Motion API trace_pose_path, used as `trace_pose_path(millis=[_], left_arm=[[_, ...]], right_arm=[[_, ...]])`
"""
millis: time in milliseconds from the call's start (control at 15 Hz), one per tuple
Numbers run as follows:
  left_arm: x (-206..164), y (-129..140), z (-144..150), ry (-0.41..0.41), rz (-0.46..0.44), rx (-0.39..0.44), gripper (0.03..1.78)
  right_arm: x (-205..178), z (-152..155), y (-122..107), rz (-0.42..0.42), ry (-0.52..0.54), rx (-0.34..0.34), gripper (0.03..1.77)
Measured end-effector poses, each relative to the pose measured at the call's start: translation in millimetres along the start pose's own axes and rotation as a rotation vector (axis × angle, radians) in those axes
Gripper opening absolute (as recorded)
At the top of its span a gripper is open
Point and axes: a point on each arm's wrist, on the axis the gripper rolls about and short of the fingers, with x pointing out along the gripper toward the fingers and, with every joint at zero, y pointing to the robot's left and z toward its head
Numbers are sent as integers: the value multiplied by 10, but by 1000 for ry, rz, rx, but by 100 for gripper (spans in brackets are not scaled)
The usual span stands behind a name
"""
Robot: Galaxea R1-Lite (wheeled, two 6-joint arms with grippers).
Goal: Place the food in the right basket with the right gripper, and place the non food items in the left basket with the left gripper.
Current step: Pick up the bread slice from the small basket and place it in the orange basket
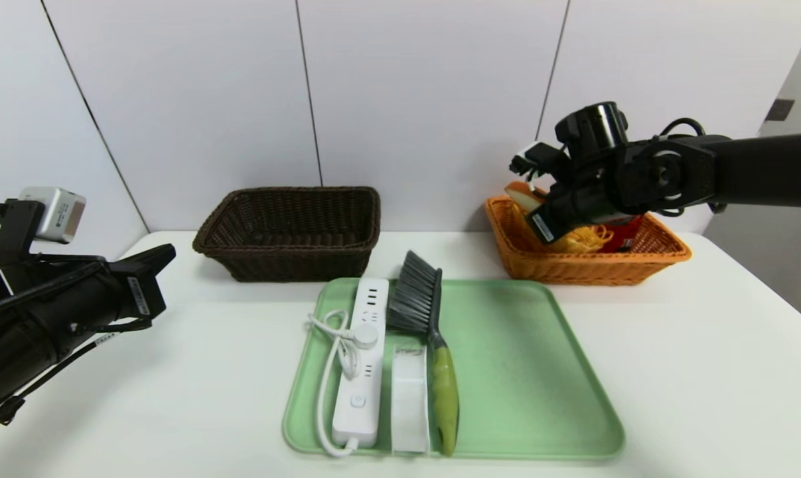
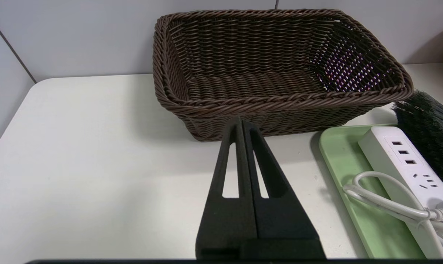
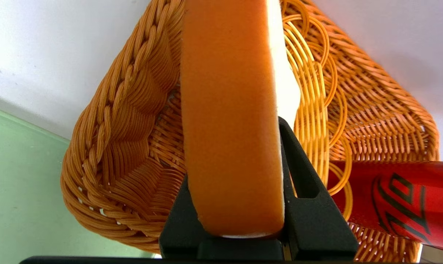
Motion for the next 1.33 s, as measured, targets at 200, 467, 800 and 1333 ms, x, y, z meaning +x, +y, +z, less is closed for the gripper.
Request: trace_pose_path(millis=[200, 467, 800, 1333], left_arm=[[7, 2, -3, 2, 1, 0, 4], [28, 5, -12, 7, 1, -1, 4], [42, 7, -15, 9, 3, -1, 4], [46, 8, -6, 6, 3, 0, 4]], right_arm=[[75, -39, 4, 2, 19, -16, 40], [120, -64, -8, -3, 32, -16, 40], [137, -25, -34, -33, -10, 2, 101], [54, -66, -50, -28, 13, -4, 146]])
